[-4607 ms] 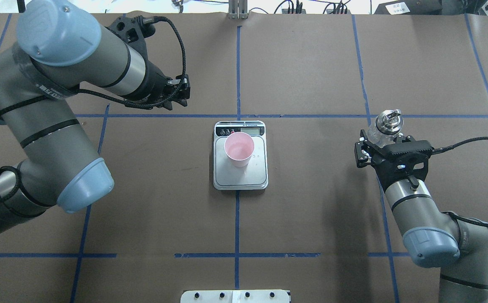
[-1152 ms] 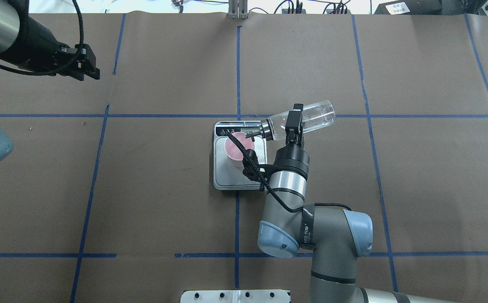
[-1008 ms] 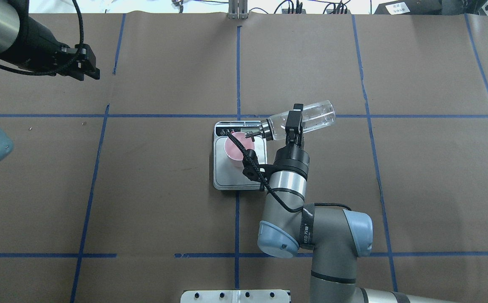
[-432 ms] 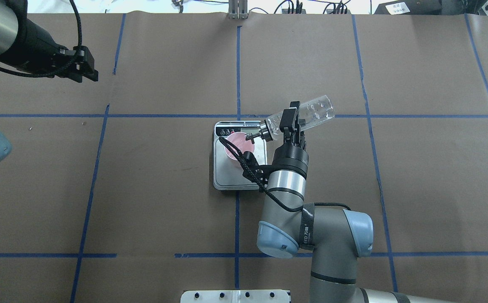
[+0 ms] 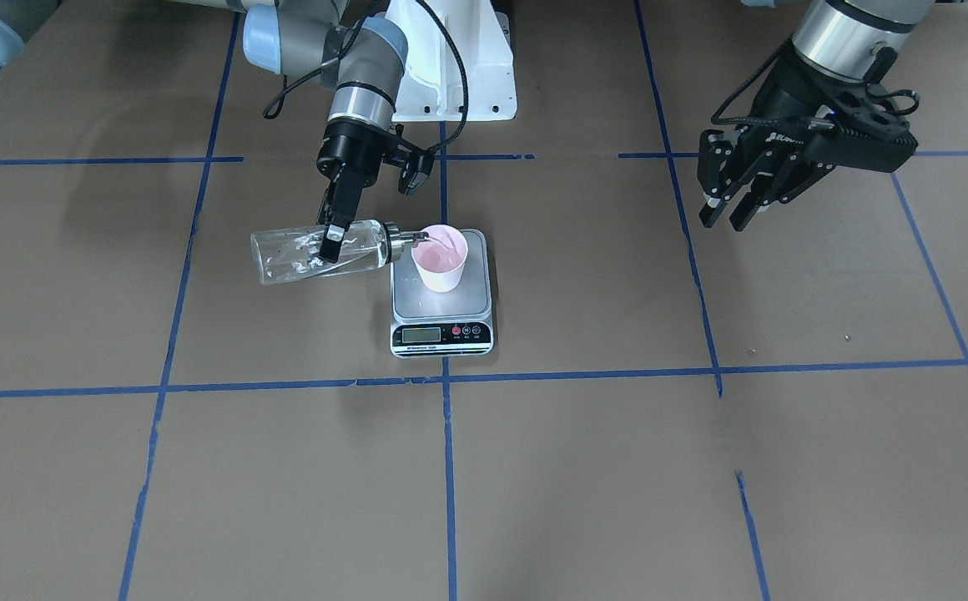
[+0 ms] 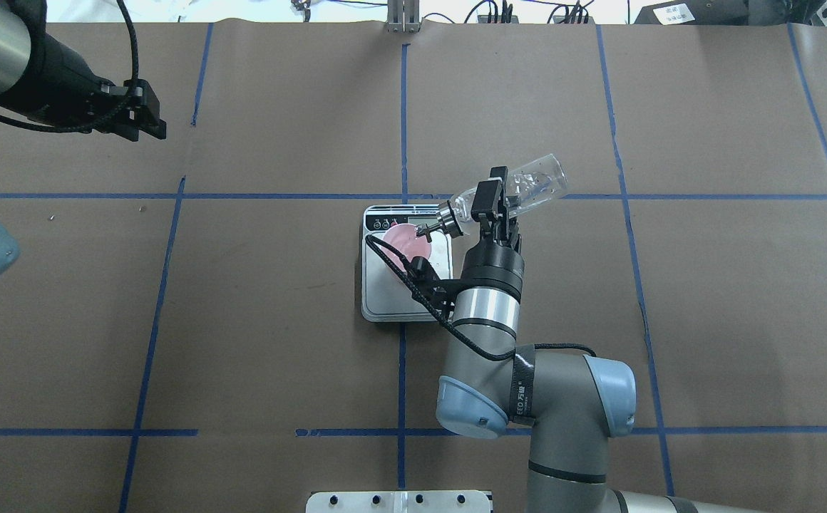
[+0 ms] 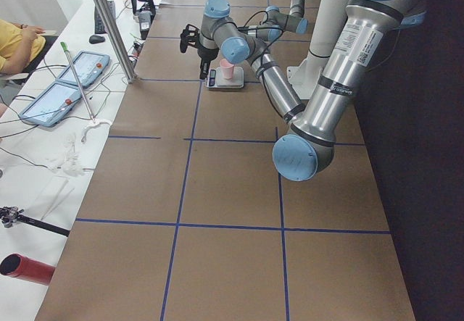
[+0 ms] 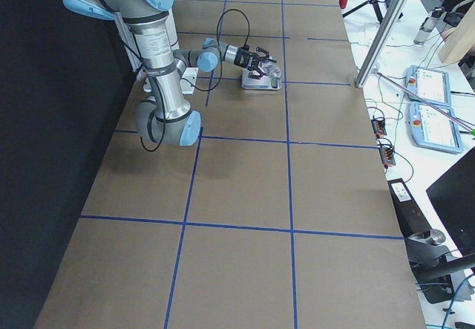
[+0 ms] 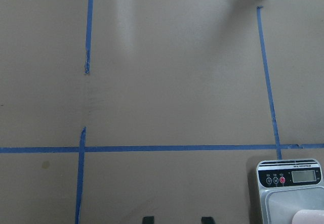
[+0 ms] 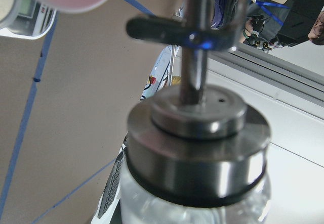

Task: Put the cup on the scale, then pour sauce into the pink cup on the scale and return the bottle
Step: 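Hold the bottle tilted over the cup to pour with the right gripper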

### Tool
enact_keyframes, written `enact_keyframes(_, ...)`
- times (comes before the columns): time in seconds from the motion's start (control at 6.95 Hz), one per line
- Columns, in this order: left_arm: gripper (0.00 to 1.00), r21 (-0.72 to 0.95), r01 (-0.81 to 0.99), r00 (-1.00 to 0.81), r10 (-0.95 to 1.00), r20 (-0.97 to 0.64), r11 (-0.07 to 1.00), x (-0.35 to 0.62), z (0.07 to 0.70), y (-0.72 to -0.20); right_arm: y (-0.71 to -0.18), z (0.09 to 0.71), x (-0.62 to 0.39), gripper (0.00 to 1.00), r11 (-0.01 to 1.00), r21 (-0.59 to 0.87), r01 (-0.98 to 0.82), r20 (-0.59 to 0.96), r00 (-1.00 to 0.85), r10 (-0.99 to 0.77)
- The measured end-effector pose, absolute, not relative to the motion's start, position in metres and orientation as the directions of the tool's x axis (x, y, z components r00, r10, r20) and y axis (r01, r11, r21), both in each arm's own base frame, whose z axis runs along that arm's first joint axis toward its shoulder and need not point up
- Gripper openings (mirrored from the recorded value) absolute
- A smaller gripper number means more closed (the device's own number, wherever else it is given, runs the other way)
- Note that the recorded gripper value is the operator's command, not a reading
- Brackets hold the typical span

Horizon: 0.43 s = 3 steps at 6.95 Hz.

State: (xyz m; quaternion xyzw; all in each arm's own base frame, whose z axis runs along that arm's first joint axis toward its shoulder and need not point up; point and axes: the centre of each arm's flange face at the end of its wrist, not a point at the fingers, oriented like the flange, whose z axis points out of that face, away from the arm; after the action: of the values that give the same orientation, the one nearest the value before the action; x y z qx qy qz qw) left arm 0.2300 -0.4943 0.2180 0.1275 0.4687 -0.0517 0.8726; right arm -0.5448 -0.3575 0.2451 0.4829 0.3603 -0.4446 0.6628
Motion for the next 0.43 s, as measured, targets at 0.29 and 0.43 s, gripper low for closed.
enact_keyframes(0.29,0.42,0.174,0.21,0.555,0.029,-0.831,0.962,0.23,0.218,-0.494,-0.357,0.233,-0.529,0.0,0.139,0.354,0.925,-0.895,0.378,-0.236)
enact_keyframes(0.43,0.42,0.174,0.21,0.555,0.029,-0.831,0.962,0.23,0.218,-0.494,-0.356,0.231,-0.523,0.0,0.141,0.367,0.92,-0.89,0.391,-0.234)
